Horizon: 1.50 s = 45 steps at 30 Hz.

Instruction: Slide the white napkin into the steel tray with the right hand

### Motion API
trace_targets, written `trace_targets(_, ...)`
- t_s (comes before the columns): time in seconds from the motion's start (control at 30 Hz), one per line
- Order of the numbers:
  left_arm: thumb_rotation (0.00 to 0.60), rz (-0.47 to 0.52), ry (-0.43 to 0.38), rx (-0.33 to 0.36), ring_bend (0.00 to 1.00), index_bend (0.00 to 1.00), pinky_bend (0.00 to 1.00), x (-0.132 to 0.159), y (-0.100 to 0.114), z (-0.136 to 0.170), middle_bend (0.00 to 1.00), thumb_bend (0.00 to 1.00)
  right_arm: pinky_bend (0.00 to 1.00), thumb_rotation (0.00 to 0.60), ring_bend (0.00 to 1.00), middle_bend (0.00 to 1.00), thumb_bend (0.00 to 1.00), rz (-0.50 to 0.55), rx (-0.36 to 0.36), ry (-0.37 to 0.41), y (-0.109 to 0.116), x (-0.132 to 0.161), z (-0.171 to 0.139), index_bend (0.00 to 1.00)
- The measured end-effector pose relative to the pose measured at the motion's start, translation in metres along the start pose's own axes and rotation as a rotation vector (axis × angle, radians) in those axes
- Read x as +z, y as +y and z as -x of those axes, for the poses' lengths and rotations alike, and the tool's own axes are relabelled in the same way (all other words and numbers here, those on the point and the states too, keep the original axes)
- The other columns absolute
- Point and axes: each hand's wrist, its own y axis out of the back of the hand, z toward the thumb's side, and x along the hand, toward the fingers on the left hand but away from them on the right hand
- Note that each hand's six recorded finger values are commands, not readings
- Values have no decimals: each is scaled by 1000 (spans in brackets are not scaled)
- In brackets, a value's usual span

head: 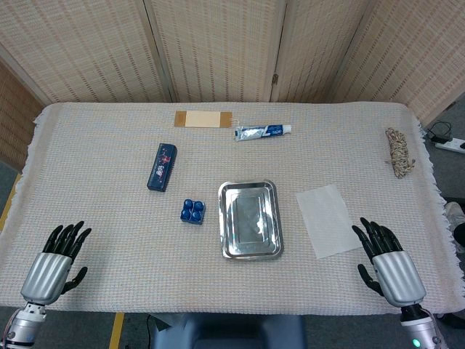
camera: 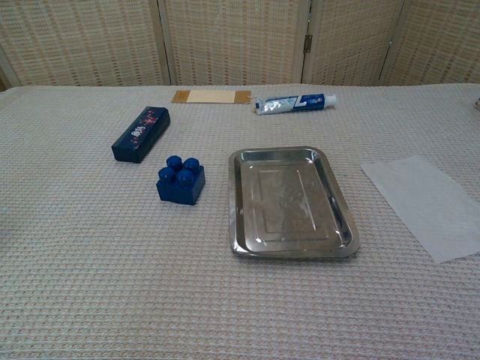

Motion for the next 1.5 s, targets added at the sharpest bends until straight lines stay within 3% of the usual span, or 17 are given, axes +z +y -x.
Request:
trace_targets(0.37,600,26,-9,4,0,7,0,1,1,1,0,395,93,600,0,0,469,-12,5,-3,-3,0,5,0)
trace_targets(0.47,600,37,-12,4,0,7,0,0,3,2,0,395,15,600,0,0,468,-31,15,10,-7,-3,8,3)
trace_targets(0.57,600,42,-8,3,0,7,0,-2,4,2,0,395,0,600,0,0,469,-50,13,38,-11,-8,11,52)
trace_targets(0.8,600,44,-16,1,0,7,0,1,3,3,0,395,0,600,0,0,469,-128,33,88,-35,-33,18,216)
trace_targets(1.0,600,33,-10,-10,0,8,0,1,0,3,0,519,0,600,0,0,469,-153,76,99,-59,-45,19,220)
trace_targets(1.5,600,33,4,4,0,4,0,0,3,5,0,519,0,600,0,0,469,-197,85,82,-105,-80,29,220)
